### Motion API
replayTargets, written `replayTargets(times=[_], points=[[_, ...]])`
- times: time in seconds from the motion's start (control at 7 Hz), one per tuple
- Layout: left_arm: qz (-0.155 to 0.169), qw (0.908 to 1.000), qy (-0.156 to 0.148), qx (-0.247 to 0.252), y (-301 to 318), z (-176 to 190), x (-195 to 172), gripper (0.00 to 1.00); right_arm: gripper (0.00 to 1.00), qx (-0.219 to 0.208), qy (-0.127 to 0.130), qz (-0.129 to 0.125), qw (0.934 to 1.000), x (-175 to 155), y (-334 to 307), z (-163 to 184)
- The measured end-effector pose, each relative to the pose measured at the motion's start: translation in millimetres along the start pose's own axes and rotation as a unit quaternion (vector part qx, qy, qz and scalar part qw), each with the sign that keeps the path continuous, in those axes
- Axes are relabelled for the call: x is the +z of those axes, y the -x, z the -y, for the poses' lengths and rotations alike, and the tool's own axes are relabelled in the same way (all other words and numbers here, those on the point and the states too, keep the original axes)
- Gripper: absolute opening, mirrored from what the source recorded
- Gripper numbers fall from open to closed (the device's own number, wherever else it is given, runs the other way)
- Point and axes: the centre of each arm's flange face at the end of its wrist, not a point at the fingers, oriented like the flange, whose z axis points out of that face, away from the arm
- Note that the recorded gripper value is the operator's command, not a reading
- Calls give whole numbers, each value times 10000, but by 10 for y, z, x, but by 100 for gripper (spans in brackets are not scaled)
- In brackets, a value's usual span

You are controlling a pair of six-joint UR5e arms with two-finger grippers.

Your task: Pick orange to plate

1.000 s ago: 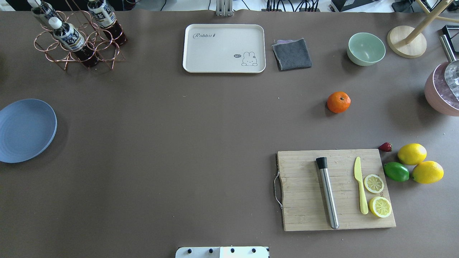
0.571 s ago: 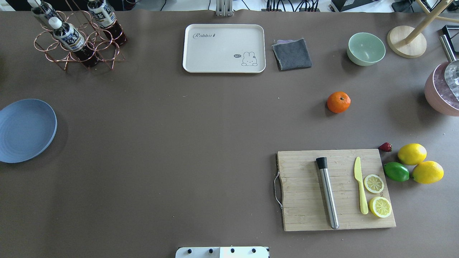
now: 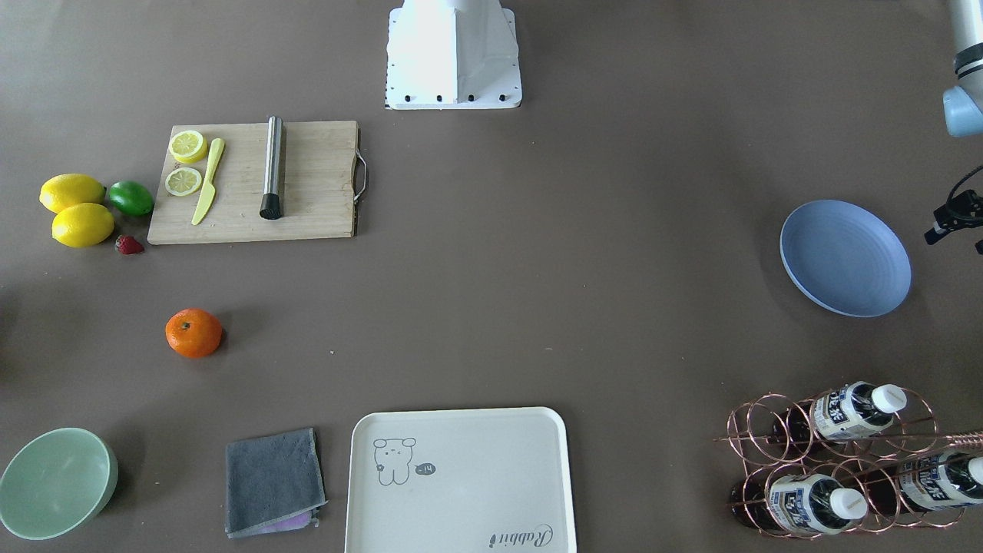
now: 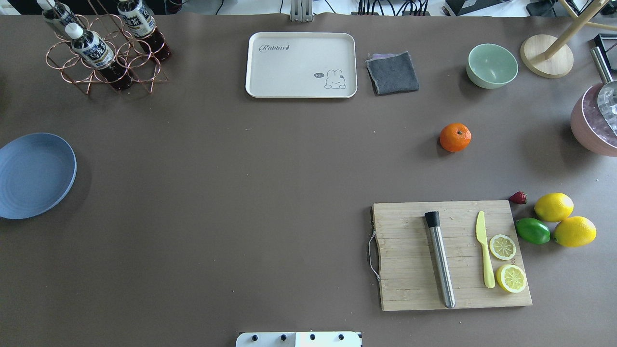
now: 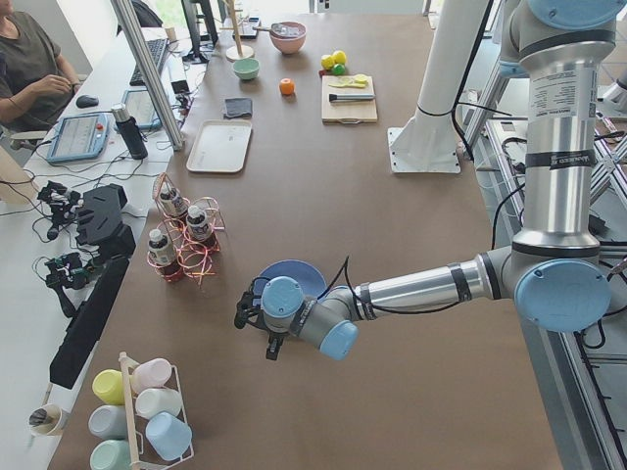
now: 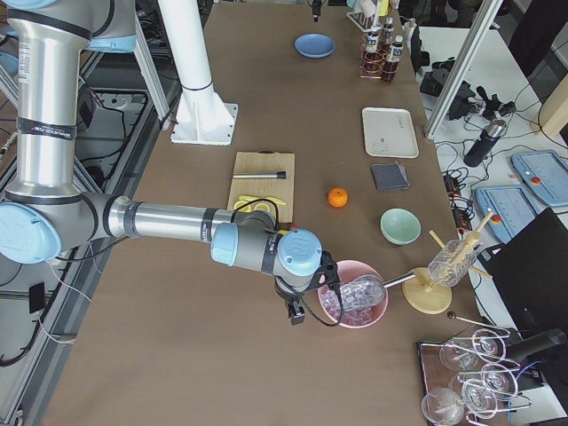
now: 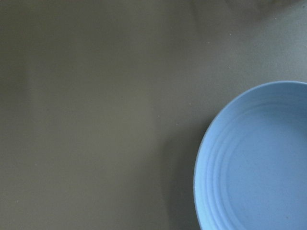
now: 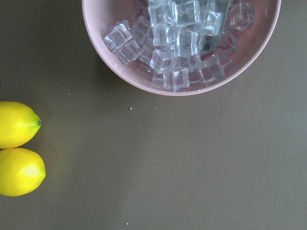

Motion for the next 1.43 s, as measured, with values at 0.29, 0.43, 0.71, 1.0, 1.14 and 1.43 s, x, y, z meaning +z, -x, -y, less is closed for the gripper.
replayTargets(times=[0.29, 0.43, 0.71, 1.0, 1.14, 1.43], points=[[17, 10000, 45, 1, -178, -62, 331, 89, 100, 6, -8, 19, 10000, 23, -15, -11], [4, 10000, 53, 0, -176, -99, 407, 69, 100, 9, -12, 26, 10000, 26, -16, -13], [-15, 10000, 47, -50, -183, -107, 440, 0, 100, 12, -14, 32, 10000, 29, -17, -14], [-66, 9998, 18, -178, -238, -70, 428, 0, 100, 10, -30, 55, 10000, 26, -11, -8], [-122, 9998, 4, -177, -291, -36, 412, 0, 100, -18, -74, 75, 9999, 0, 14, 28], [-479, 9978, -105, -444, -668, 242, 244, 0, 100, 27, -204, 180, 9996, -65, 217, 351]])
